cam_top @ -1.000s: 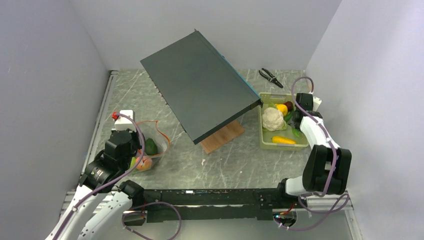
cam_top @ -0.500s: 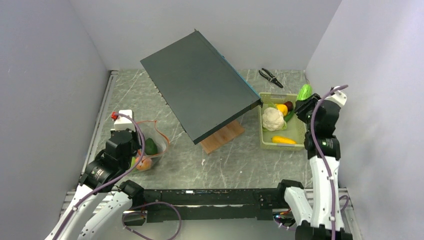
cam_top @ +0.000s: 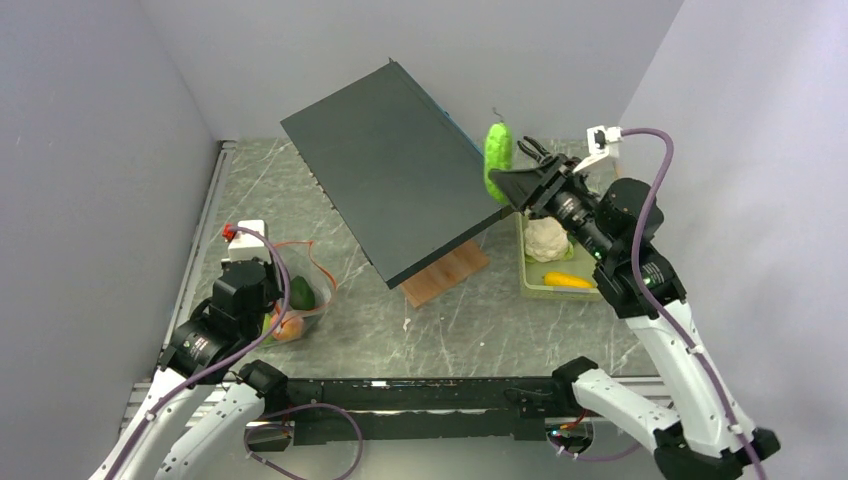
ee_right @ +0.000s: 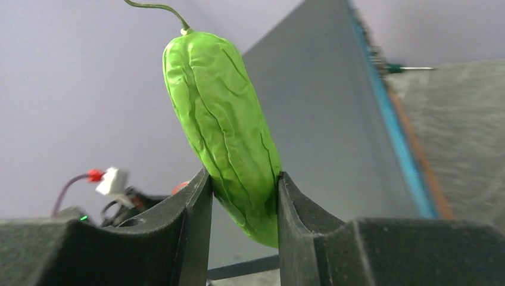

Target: Place the food in the zip-top bag and seal the zipper

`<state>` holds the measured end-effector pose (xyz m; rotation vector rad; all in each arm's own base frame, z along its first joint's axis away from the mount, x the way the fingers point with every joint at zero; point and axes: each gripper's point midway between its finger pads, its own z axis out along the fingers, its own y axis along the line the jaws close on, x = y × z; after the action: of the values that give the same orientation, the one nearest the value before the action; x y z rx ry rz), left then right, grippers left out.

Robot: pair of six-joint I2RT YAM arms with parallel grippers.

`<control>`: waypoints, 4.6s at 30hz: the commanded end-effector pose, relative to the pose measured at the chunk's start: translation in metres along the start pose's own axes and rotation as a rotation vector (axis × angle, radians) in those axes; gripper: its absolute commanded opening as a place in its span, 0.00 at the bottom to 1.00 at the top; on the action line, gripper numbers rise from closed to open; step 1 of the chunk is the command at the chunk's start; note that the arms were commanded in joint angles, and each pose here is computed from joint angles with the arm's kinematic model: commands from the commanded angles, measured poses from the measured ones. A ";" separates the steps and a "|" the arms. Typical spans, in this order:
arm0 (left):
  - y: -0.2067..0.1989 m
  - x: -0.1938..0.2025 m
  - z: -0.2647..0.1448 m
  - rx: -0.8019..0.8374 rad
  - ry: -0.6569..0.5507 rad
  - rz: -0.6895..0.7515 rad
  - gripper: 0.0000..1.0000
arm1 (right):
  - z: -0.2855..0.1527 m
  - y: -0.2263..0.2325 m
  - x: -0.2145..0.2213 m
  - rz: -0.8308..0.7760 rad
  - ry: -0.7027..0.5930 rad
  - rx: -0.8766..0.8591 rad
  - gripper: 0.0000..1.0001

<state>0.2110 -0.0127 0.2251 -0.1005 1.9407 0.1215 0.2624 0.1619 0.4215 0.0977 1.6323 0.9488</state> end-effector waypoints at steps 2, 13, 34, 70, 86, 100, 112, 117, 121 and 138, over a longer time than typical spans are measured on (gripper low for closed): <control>-0.001 -0.008 0.000 -0.003 -0.018 -0.014 0.00 | 0.010 0.082 -0.009 -0.014 -0.035 -0.177 0.00; 0.009 -0.012 -0.006 -0.034 -0.051 -0.045 0.00 | 0.068 0.238 0.173 -0.140 0.325 -0.415 0.00; 0.028 -0.026 -0.027 -0.051 -0.168 -0.147 0.00 | 0.128 0.213 0.326 -0.131 0.565 -0.198 0.00; 0.029 -0.025 -0.028 -0.053 -0.171 -0.154 0.00 | 0.129 0.197 0.346 -0.326 0.494 -0.195 0.77; 0.026 -0.025 -0.026 -0.043 -0.162 -0.142 0.00 | 0.088 0.185 0.270 -0.292 0.381 -0.182 0.61; 0.026 -0.023 -0.024 -0.053 -0.149 -0.133 0.00 | 0.112 0.139 0.362 -0.608 0.466 0.062 0.52; 0.025 -0.023 -0.024 -0.049 -0.149 -0.132 0.00 | 0.123 0.136 0.377 -0.638 0.452 0.065 0.35; 0.025 -0.024 -0.024 -0.048 -0.152 -0.132 0.00 | 0.121 0.137 0.384 -0.614 0.474 0.050 0.27; 0.025 -0.024 -0.024 -0.047 -0.152 -0.130 0.00 | 0.118 0.139 0.389 -0.576 0.486 0.037 0.21; 0.026 -0.024 -0.025 -0.048 -0.157 -0.140 0.00 | 0.145 0.209 0.330 -0.315 0.331 -0.104 0.00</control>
<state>0.1909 0.0105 0.2485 -0.2285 1.8034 0.1004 0.1893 0.5347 0.2170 -0.5388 1.9433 0.5928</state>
